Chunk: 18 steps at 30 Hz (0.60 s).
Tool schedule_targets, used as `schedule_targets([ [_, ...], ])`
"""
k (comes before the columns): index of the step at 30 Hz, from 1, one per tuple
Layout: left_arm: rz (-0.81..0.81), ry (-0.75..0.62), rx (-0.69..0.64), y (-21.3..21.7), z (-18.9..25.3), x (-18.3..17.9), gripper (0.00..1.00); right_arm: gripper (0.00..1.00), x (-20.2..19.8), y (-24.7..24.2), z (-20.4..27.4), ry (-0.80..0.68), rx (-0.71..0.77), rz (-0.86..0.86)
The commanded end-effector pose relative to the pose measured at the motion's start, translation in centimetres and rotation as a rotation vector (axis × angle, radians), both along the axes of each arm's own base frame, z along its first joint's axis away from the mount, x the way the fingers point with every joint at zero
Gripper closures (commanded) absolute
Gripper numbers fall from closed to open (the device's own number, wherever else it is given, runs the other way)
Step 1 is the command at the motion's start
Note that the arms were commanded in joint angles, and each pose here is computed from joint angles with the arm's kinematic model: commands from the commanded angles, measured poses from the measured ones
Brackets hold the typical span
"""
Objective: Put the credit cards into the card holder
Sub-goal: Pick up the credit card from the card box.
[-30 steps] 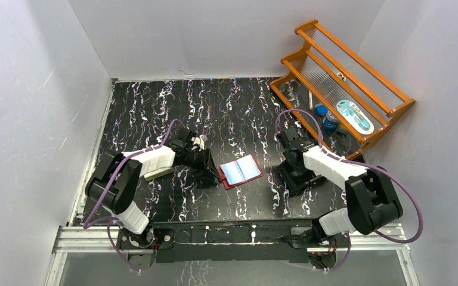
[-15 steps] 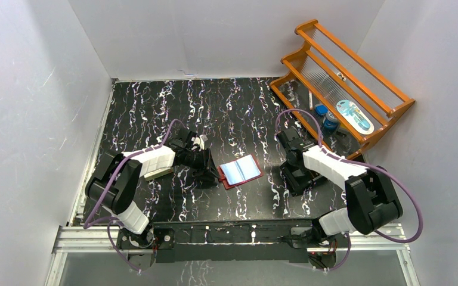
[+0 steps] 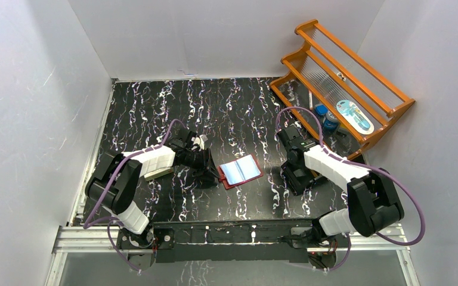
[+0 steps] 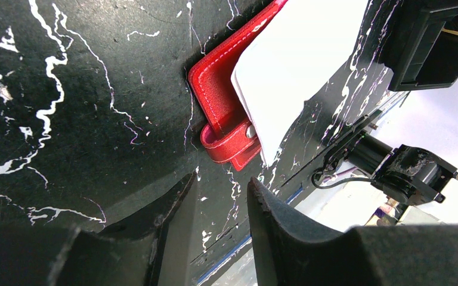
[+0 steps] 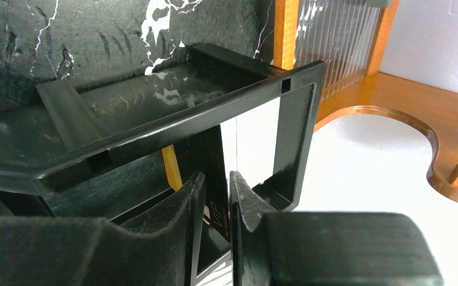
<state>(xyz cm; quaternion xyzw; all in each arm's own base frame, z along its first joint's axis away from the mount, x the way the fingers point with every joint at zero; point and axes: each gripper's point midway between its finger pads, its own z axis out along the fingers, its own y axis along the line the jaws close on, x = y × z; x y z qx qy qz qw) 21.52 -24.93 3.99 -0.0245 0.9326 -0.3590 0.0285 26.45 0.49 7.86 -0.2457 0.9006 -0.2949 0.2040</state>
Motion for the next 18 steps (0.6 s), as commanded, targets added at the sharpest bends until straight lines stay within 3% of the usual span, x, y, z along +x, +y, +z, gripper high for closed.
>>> schedule_targets([
  [1, -0.011, -0.017, -0.032, -0.2, 1.5, -0.4, 0.65, 0.73, 1.0, -0.1, 2.2, -0.067, 0.003, -0.019],
  [8, -0.011, -0.014, -0.028, -0.1, 1.3, -0.4, 0.65, 0.79, 0.6, 0.1, 2.6, -0.047, 0.025, -0.030],
  [18, -0.009, -0.019, -0.034, -0.2, 1.6, -0.3, 0.63, 0.90, -1.0, 2.0, 3.6, 0.032, 0.171, -0.081],
])
